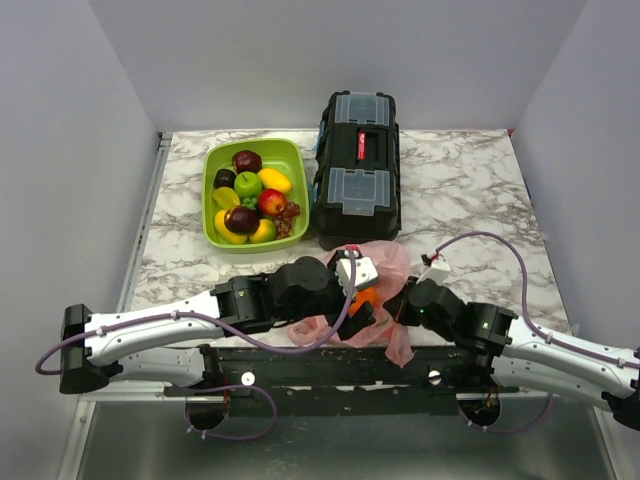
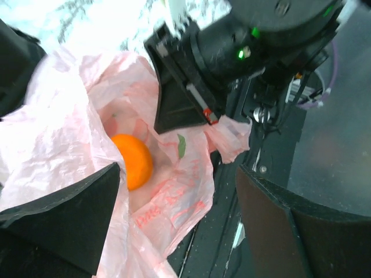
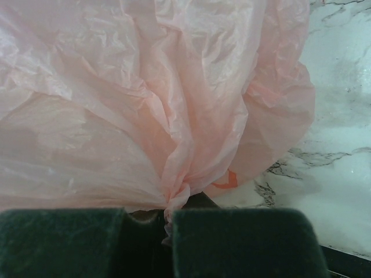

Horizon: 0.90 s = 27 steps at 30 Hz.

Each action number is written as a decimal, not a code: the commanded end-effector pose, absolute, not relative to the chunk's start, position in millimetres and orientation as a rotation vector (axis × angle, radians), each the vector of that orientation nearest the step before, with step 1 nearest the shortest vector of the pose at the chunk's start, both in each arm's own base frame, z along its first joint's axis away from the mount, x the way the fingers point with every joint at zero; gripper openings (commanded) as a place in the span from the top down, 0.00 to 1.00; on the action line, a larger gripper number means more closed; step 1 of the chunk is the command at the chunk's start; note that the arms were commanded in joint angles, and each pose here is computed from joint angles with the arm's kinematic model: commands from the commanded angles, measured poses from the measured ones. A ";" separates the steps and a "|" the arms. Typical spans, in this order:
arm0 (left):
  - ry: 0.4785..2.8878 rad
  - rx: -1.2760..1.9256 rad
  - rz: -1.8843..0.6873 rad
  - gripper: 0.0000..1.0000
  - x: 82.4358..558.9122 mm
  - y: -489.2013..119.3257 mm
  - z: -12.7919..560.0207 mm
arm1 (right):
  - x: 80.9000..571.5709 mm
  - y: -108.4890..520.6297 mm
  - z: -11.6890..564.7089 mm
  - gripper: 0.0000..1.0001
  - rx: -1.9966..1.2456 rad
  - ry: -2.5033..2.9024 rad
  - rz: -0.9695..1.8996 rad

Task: Take the fake fruits out of the plastic bag
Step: Take out the fake fruit from the plastic bag.

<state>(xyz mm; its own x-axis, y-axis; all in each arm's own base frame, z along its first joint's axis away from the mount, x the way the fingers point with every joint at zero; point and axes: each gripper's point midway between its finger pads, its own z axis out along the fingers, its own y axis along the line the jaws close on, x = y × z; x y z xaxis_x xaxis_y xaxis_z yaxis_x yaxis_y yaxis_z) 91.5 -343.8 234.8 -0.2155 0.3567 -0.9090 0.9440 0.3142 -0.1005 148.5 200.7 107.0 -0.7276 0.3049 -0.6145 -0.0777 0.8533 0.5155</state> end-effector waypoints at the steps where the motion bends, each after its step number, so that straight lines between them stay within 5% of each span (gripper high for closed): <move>1: 1.618 1.077 -0.899 0.18 98.8 -337.0 305.8 | 145.8 196.7 99.0 0.99 0.166 2.317 0.654; 12: 1.569 1.137 -1.085 0.16 71.2 -348.3 322.6 | 145.5 195.8 100.0 0.99 0.168 2.318 0.651; 27: 1.846 1.149 -0.873 0.19 92.4 -354.1 212.0 | 143.6 196.3 103.8 0.99 0.171 2.319 0.671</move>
<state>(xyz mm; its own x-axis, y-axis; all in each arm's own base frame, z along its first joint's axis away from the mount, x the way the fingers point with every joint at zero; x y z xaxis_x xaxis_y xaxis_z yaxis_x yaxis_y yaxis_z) 85.3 -358.9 235.6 -0.2492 0.3752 -0.8928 0.9479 0.2832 -0.1455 148.4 200.8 110.5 -0.7240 0.3138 -0.6143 -0.0810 0.8457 0.5275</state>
